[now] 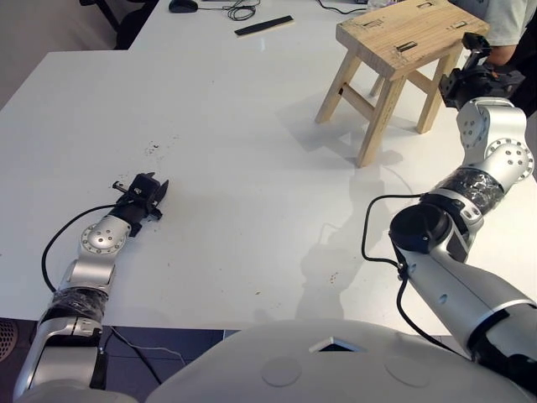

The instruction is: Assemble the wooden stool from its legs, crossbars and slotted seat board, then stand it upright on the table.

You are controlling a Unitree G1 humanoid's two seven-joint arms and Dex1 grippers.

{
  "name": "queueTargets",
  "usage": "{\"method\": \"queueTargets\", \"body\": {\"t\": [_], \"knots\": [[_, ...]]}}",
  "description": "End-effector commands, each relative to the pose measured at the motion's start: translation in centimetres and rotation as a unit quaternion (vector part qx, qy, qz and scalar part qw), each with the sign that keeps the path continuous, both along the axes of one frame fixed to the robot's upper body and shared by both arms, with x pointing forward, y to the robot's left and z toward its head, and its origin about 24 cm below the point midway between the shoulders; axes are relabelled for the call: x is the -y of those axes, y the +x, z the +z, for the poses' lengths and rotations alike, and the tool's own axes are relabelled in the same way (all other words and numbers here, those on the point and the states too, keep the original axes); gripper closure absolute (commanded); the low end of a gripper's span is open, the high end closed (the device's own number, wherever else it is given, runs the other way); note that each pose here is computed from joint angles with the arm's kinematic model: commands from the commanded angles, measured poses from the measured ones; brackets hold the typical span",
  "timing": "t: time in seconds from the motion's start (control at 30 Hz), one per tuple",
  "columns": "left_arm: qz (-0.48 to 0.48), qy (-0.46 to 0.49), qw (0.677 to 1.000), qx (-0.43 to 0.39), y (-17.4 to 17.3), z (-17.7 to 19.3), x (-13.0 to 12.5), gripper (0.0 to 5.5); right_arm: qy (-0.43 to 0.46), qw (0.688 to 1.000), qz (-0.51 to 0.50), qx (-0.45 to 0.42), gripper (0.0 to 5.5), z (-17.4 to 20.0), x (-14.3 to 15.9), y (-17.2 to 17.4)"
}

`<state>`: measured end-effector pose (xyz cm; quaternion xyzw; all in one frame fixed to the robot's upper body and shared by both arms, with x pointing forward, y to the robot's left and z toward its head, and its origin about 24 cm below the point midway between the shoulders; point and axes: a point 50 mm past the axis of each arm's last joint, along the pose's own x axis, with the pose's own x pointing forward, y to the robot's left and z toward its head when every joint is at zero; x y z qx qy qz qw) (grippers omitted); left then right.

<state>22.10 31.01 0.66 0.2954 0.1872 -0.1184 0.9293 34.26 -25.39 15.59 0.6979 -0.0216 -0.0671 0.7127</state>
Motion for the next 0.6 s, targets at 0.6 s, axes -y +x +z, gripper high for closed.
{"method": "queueTargets", "body": {"t": [0.6], "knots": [[0.110,-0.230,0.965,0.057,-0.5,-0.1,7.6,3.74,-0.757,0.625,0.190,-0.006,0.66,-14.1,-3.4,-12.4]]}}
